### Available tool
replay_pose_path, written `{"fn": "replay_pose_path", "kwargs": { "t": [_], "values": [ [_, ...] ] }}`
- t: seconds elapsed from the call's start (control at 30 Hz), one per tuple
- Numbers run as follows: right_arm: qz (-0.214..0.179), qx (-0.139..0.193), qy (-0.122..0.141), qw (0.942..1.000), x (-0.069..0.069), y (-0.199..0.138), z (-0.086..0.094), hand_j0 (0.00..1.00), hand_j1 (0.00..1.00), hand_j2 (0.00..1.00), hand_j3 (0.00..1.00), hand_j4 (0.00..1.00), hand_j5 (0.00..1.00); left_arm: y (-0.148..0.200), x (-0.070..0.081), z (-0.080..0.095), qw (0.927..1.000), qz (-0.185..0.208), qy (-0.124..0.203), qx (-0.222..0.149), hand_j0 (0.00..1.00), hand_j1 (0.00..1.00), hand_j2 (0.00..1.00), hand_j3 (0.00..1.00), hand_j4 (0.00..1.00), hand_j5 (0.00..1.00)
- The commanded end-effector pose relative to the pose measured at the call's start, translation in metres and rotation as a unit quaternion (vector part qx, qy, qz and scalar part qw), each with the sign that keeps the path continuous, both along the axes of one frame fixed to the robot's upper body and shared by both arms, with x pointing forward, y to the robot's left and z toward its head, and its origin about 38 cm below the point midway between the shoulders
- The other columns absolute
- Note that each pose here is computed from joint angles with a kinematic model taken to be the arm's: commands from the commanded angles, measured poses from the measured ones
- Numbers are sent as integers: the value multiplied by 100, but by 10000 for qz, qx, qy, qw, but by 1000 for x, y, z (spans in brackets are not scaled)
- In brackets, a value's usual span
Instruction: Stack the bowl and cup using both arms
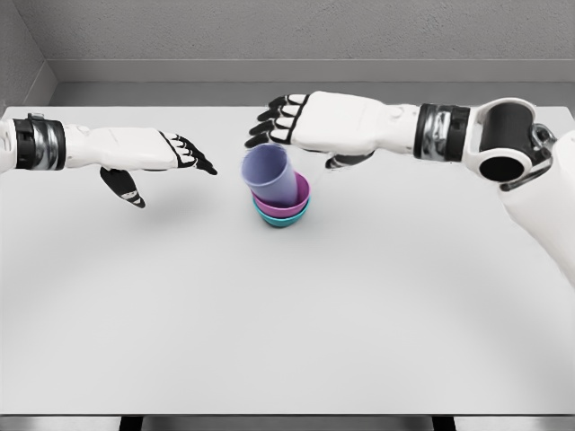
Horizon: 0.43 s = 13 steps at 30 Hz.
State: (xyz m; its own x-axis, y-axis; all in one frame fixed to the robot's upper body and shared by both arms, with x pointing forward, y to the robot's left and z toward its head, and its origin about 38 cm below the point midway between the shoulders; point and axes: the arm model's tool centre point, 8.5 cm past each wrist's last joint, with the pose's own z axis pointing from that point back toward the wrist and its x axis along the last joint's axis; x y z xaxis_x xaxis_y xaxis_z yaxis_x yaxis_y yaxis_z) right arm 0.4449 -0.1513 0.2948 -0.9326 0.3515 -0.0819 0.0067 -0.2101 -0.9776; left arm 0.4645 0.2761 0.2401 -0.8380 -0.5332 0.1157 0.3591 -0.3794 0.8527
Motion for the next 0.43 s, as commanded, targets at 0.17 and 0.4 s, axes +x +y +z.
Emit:
{"fn": "replay_pose_path", "kwargs": {
  "t": [0.17, 0.4],
  "values": [
    [-1412, 480, 629, 9868, 28, -113, -20, 100, 100, 100, 100, 100, 100, 1, -2, -7, 9999, 37, 89, -49, 100, 100, 100, 100, 100, 100],
    [-2116, 427, 1209, 9689, 42, -160, -58, 100, 100, 100, 100, 100, 100, 18, 2, -19, 9993, 308, 228, -8, 100, 100, 100, 100, 100, 100]
  ]
}}
